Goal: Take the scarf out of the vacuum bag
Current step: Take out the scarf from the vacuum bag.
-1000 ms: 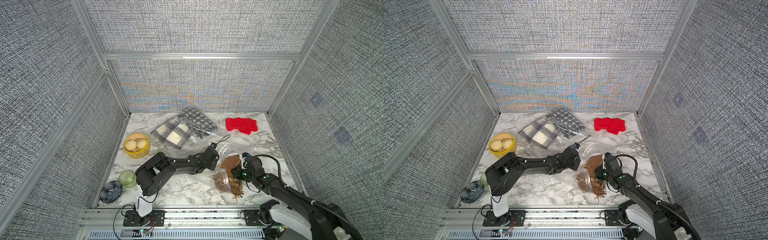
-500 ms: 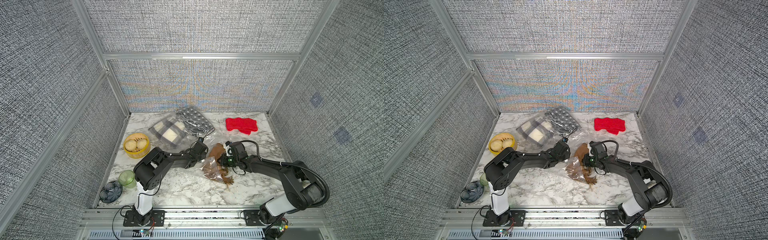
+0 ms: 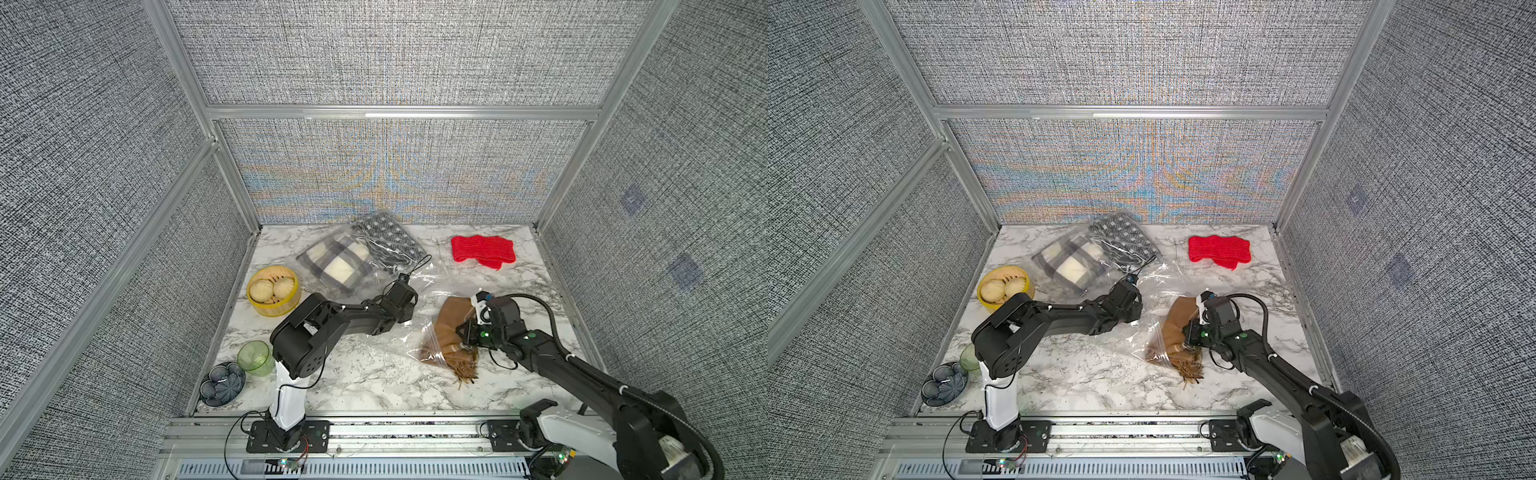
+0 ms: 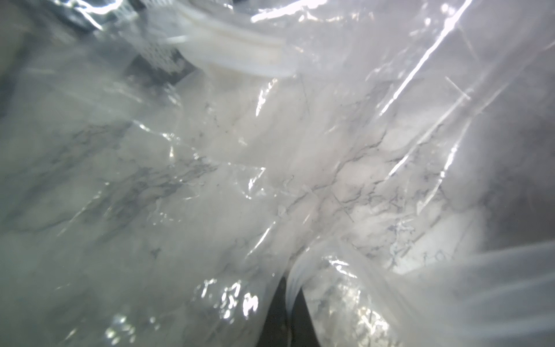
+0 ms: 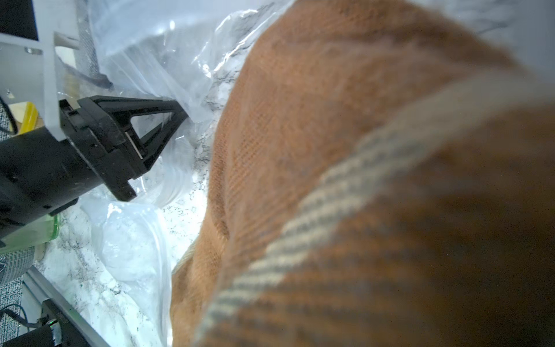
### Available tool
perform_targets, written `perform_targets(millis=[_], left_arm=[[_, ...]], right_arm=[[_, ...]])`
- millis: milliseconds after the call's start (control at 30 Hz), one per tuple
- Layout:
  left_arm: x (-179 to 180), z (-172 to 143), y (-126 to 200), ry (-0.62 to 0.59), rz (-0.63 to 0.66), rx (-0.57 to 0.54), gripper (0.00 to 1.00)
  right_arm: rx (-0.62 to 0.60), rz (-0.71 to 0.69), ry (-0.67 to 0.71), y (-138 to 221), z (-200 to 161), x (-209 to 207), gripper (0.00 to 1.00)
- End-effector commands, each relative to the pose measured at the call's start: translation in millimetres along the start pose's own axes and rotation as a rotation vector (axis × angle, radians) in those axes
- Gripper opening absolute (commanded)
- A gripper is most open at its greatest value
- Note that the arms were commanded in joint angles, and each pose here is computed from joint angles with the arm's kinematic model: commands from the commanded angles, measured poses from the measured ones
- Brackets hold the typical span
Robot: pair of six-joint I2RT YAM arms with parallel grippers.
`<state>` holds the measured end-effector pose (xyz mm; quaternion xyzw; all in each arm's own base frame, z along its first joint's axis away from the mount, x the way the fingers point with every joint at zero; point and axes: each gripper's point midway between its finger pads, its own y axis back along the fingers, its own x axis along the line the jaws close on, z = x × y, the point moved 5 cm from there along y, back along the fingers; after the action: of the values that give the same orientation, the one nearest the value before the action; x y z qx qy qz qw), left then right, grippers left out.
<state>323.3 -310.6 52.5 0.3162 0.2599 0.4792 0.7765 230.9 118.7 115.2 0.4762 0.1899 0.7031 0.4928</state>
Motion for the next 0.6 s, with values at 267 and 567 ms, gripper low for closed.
perform_targets(millis=[267, 567], left_arm=[[6, -3, 0, -0.001, 0.046, 0.037, 0.0], [6, -1, -1, -0.017, 0.052, 0.047, 0.0]], right_arm=[[-0.134, -0.073, -0.085, 46, 3, -19, 0.0], [-0.291, -0.113, -0.257, 70, 17, -60, 0.0]])
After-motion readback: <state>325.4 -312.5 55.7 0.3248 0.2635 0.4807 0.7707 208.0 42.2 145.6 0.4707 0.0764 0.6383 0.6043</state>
